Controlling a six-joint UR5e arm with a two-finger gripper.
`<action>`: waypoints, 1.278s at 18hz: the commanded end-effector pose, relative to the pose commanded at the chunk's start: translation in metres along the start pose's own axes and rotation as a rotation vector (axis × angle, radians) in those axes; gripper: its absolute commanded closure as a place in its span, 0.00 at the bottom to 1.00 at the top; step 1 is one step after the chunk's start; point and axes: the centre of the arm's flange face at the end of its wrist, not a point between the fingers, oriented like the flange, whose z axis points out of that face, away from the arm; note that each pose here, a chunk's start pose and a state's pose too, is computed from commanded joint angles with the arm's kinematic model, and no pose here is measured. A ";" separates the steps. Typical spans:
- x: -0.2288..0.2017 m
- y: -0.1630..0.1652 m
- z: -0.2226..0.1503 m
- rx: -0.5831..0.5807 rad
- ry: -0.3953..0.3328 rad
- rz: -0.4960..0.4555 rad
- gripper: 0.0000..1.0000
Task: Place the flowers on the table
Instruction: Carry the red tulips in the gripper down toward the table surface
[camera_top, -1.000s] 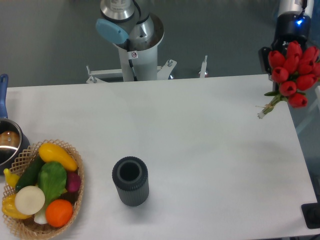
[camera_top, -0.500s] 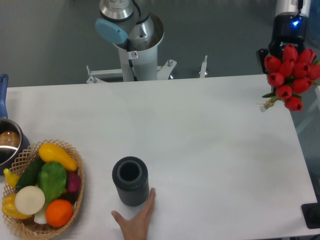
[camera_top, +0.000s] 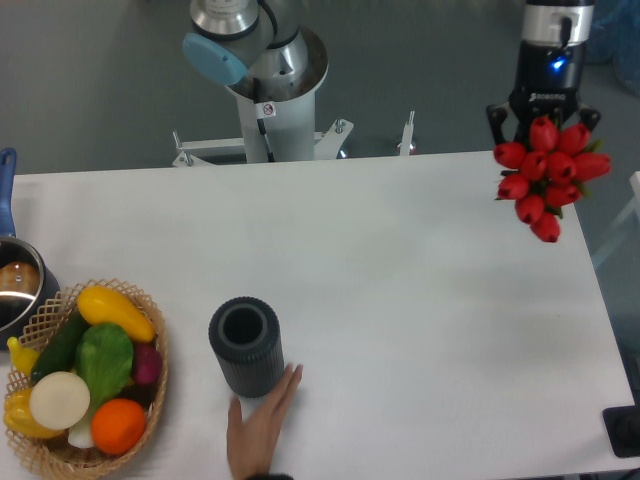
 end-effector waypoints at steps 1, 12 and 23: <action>0.000 0.002 0.008 -0.020 0.007 -0.002 0.63; 0.044 -0.025 0.136 -0.373 0.101 0.142 0.63; 0.052 -0.035 0.214 -0.443 0.175 0.174 0.62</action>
